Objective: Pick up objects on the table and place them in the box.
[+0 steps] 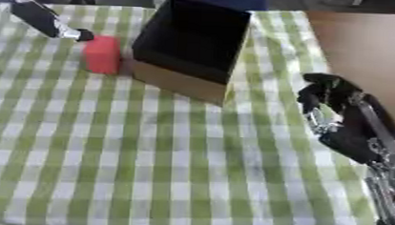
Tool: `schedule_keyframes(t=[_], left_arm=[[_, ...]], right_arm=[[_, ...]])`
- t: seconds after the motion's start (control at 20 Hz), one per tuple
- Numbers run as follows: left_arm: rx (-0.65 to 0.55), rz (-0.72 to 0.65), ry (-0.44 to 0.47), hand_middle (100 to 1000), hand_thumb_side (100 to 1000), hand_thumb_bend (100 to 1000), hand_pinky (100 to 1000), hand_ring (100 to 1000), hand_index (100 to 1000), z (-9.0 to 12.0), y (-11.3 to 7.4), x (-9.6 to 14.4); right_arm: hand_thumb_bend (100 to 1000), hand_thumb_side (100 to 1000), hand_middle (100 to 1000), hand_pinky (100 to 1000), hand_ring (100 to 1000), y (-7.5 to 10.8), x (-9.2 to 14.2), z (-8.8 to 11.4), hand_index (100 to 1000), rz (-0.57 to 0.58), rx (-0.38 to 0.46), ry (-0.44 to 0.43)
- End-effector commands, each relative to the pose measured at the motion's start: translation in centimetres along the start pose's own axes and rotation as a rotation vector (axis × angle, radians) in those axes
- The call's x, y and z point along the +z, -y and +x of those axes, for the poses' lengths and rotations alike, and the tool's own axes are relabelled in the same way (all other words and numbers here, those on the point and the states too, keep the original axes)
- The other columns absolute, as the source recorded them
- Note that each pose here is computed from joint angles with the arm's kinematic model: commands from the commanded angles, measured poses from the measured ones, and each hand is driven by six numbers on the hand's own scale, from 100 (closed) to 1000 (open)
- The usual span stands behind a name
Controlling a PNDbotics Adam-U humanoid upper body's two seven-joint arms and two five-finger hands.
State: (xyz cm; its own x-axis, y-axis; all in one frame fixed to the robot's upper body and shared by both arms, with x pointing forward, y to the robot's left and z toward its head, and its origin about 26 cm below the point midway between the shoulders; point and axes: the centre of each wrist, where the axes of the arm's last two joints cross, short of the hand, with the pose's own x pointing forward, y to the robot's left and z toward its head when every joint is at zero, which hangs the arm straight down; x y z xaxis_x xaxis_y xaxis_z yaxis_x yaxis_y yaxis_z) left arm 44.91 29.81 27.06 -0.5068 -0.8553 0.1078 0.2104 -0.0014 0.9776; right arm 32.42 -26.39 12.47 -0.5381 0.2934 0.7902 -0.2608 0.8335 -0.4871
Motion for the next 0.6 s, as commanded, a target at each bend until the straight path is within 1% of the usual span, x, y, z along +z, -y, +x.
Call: schedule_keyframes(t=[0.05,0.25,0.6], left_arm=[[-0.051,-0.035,-0.019,681,313,553,786,702,827,0.07,-1.34,-0.22],[-0.076,-0.057,-0.048,681,310,562,786,703,832,0.48,-1.86,-0.63],[-0.135,-0.065,-0.116,687,311,571,789,707,835,0.3,-1.52,-0.96]], right_arm=[[100,429,621,794,676,0.71,-0.01,0.35,826,0.004,0.028,0.005],[100,427,621,794,676,0.69,-0.02,0.35,826,0.004,0.027,0.006],[100,426,621,794,676,0.69,-0.02,0.36,826,0.004,0.027,0.006]])
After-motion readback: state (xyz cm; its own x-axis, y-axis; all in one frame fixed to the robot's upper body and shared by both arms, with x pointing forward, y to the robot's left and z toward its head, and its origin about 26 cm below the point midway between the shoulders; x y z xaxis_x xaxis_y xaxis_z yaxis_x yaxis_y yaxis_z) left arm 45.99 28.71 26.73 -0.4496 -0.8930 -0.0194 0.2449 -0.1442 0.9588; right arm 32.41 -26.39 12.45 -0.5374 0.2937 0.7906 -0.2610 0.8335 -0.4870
